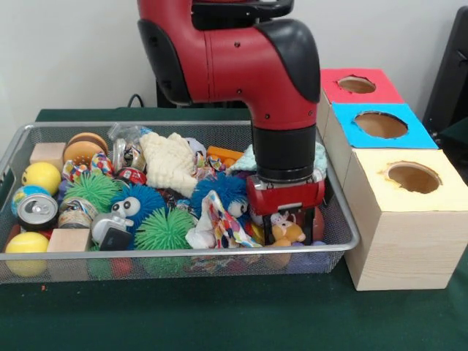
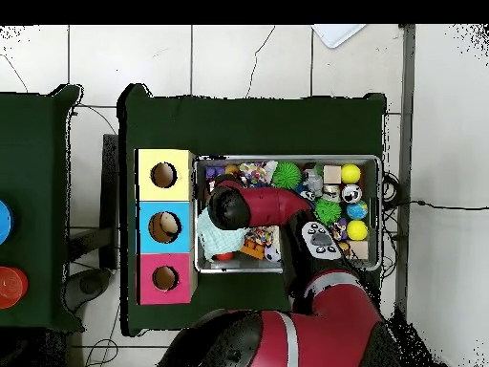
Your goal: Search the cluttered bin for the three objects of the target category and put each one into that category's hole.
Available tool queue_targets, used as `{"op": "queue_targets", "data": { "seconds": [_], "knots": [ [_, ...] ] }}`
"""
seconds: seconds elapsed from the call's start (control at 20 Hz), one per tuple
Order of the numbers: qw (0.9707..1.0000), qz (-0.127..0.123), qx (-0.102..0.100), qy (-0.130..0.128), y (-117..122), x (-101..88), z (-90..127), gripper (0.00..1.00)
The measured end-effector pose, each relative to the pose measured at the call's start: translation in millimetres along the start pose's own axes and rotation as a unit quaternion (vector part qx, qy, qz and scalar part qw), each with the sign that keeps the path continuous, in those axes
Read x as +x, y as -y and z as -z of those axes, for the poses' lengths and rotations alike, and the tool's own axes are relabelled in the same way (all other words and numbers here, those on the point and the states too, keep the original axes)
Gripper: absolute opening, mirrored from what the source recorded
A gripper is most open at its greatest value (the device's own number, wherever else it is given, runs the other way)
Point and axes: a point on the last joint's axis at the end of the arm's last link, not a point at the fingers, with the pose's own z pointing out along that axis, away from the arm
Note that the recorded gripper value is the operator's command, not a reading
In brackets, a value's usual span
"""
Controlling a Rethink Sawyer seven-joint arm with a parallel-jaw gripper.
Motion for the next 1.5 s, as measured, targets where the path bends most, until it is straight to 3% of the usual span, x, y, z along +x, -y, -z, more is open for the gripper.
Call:
{"op": "queue_targets", "data": {
  "seconds": [0.15, 0.2, 0.85, 1.0, 1.1, 1.2, 1.3, 1.5],
  "knots": [
    [1.0, 0.001, -0.001, -0.003, -1, -1.1, 1, 1.0],
    [0.9999, 0.005, 0.0, -0.011, -3, -1.6, 2, 0.0],
    [0.9984, 0.031, 0.022, -0.041, -10, -9.3, 13, 0.0],
    [0.9973, 0.033, 0.024, -0.061, -17, -15.1, 32, 0.0],
    [0.9954, 0.032, 0.023, -0.088, -26, -19.3, 54, 0.0],
    [0.9929, 0.031, 0.019, -0.113, -36, -22.2, 74, 0.0],
    [0.9886, 0.029, 0.012, -0.147, -55, -27.7, 104, 0.0],
    [0.9866, 0.03, 0.004, -0.16, -79, -36.6, 136, 0.0]
  ]
}}
